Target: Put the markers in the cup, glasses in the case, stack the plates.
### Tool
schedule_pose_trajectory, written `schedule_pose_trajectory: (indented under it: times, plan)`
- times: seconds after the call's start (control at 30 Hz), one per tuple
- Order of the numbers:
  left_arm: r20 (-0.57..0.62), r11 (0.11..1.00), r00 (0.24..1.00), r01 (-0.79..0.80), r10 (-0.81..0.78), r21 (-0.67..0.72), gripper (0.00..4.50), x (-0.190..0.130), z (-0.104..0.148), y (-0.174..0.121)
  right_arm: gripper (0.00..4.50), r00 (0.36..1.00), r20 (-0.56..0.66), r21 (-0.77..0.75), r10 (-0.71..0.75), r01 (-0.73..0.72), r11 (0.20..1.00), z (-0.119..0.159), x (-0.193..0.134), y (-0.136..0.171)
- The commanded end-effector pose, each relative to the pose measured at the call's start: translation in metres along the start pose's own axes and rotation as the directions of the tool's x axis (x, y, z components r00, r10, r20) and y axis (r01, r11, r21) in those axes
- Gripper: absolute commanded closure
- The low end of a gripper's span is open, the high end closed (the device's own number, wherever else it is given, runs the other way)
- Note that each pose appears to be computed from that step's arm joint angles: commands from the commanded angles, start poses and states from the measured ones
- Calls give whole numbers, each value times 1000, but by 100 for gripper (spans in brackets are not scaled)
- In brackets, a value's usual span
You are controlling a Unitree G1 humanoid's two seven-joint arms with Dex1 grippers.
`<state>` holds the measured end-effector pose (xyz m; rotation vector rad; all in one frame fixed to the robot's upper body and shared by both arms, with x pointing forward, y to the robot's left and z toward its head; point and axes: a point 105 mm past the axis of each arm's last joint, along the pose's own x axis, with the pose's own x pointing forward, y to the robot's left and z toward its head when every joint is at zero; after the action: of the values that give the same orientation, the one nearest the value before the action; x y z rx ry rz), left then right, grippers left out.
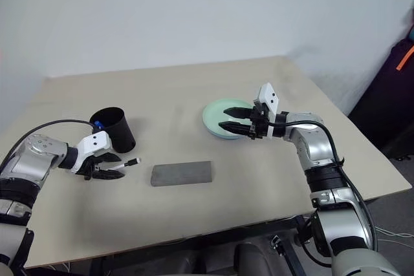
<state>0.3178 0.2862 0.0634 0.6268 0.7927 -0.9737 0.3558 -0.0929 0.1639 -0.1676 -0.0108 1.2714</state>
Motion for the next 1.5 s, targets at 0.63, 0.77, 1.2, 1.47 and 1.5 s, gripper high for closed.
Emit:
schedule_pose_trajectory:
  times: [0.63, 0.77, 1.2, 1.47, 1.5]
  plan:
    - [77, 1000, 997, 15, -15, -4, 445, 0, 7, 2, 218, 999, 31, -60, -13, 15, 998, 17, -1, -6]
    - [299, 998, 953, 62, -58, -6, 445, -13, 47, -3, 218, 1000, 28, -61, -12, 14, 998, 18, -1, -6]
    - [726, 989, 671, -108, 150, -105, 445, -77, 130, 1, 218, 1000, 22, -62, 1, 1, 998, 17, 0, -5]
    - [843, 893, 358, -357, 403, -275, 445, -114, 158, 21, 218, 1000, 23, -61, 18, -17, 998, 17, 3, -2]
    - [835, 872, 325, -374, 444, -317, 445, -117, 156, 27, 218, 1000, 23, -61, 20, -19, 998, 17, 4, -2]
